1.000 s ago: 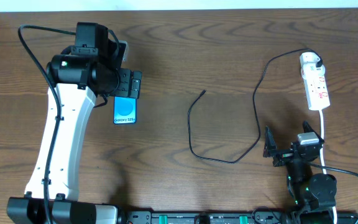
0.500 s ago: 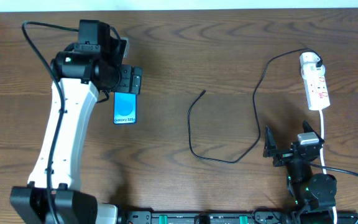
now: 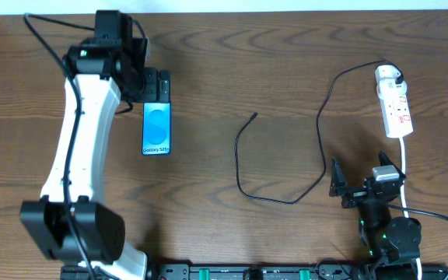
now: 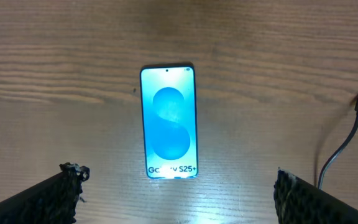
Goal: Plug charger to phone and switch on socket
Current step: 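Raise the left arm and move the left gripper over the blue phone, then lower the left gripper and close it on the phone's bottom edge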
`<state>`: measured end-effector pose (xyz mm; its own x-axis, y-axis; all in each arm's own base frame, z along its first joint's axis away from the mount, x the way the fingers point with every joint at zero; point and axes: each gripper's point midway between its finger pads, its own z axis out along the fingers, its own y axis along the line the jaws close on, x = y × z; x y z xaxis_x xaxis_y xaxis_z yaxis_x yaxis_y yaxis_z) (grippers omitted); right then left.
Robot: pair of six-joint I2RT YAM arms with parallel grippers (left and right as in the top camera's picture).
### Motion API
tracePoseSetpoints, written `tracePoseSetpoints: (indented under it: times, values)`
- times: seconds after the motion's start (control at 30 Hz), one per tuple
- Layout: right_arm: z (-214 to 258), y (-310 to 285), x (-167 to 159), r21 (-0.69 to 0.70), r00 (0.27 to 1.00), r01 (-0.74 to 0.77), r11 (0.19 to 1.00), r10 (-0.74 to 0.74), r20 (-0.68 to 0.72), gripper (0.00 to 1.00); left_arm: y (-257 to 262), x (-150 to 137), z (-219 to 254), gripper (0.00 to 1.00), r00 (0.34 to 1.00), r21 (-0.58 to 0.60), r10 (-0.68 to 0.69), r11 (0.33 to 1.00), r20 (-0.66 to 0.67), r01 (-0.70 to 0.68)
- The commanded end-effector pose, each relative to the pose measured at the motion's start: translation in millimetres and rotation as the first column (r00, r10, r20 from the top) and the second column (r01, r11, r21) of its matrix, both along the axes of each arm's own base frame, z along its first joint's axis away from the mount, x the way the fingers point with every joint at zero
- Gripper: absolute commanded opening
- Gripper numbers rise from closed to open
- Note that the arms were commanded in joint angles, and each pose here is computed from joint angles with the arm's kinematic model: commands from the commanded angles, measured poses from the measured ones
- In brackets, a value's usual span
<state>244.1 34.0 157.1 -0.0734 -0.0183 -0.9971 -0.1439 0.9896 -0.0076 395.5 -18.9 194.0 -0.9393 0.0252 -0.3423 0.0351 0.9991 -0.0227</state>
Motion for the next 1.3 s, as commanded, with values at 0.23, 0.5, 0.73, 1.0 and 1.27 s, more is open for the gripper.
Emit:
tracePoseSetpoints:
  times: [0.23, 0.5, 0.73, 1.0, 1.27]
  values:
    - [-0.7, -0.1, -0.2, -0.008, 1.000, 0.002, 1.000, -0.002, 0.001, 0.99, 11.1, 18.0, -18.2, 0.98, 0.998, 0.019, 0.035, 0.999, -0.056, -0.034]
    - [-0.9, -0.1, -0.2, -0.008, 1.000, 0.002, 1.000, -0.002, 0.001, 0.99, 19.4, 22.4, -50.8, 0.98, 0.990, 0.024, 0.047, 0.999, -0.136, -0.044]
    - [-0.7, -0.1, -0.2, -0.008, 1.000, 0.002, 1.000, -0.002, 0.001, 0.99, 19.6, 24.1, -84.9, 0.98, 0.975, 0.028, 0.048, 0.999, -0.216, -0.042]
    - [-0.9, -0.1, -0.2, -0.008, 1.000, 0.002, 1.000, -0.002, 0.001, 0.99, 19.4, 18.1, -118.0, 0.98, 0.951, 0.031, 0.050, 0.999, -0.305, -0.042]
    - [-0.7, -0.1, -0.2, -0.008, 1.000, 0.002, 1.000, -0.002, 0.001, 0.99, 15.2, 4.1, -151.2, 0.98, 0.935, 0.014, 0.084, 0.996, -0.344, -0.084]
